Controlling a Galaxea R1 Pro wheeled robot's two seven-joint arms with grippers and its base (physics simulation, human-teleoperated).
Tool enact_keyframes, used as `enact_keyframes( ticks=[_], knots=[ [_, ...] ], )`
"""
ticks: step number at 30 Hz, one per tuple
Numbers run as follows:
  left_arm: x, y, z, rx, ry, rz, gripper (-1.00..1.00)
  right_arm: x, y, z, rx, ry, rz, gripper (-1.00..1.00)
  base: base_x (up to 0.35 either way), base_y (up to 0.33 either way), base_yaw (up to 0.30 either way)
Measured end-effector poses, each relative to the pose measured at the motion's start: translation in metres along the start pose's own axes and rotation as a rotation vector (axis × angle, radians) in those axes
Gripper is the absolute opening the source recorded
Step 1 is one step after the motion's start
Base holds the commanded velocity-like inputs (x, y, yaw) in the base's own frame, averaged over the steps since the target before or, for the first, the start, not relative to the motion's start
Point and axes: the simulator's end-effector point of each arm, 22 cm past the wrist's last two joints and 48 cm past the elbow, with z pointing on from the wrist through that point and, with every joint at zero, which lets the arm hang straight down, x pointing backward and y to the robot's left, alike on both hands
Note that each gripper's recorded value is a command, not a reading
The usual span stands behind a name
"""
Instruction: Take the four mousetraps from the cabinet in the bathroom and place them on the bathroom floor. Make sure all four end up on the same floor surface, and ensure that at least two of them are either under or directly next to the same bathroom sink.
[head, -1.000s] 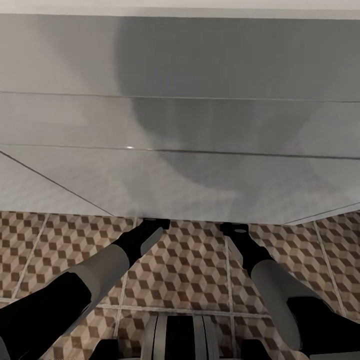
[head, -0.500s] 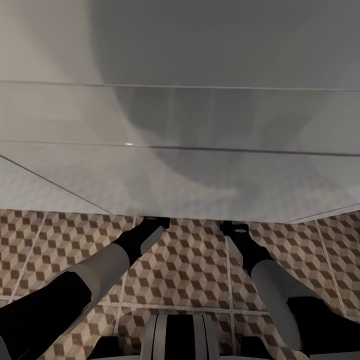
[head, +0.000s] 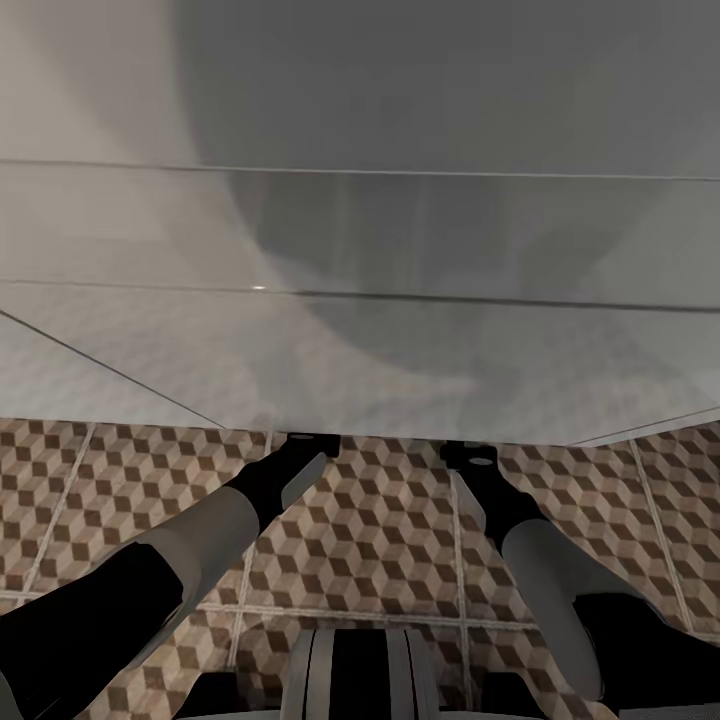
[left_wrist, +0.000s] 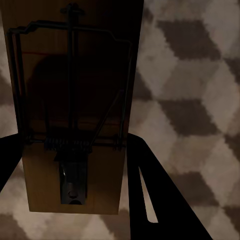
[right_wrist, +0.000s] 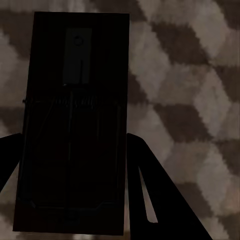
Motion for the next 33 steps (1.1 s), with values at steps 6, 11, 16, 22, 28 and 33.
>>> enact_keyframes(
  ticks=[6,11,16,22,28,33],
  knots=[
    [-0.003,-0.003,-0.001,0.006,0.0,0.0,-1.0,0.005,-0.006,0.002,0.016,0.062,-0.012,-1.0,0.0,0.0,0.0],
    [-0.007,-0.004,-0.001,0.006,-0.005,0.0,-1.0,-0.001,-0.011,0.005,0.028,0.135,-0.033,-1.0,0.0,0.0,0.0],
    [-0.012,-0.001,-0.001,0.0,-0.008,0.001,-1.0,-0.019,-0.012,0.007,0.032,0.148,-0.037,-1.0,0.0,0.0,0.0],
    [-0.014,0.001,-0.001,-0.004,-0.008,0.001,-1.0,-0.016,-0.008,0.006,0.025,0.16,-0.034,-1.0,0.0,0.0,0.0],
    [-0.016,0.002,-0.001,-0.005,-0.011,0.003,-1.0,-0.016,-0.007,0.006,0.024,0.159,-0.038,-1.0,0.0,0.0,0.0],
    [-0.016,0.002,0.0,-0.007,-0.012,0.005,-1.0,-0.016,-0.006,0.006,0.023,0.158,-0.036,-1.0,0.0,0.0,0.0]
  ],
)
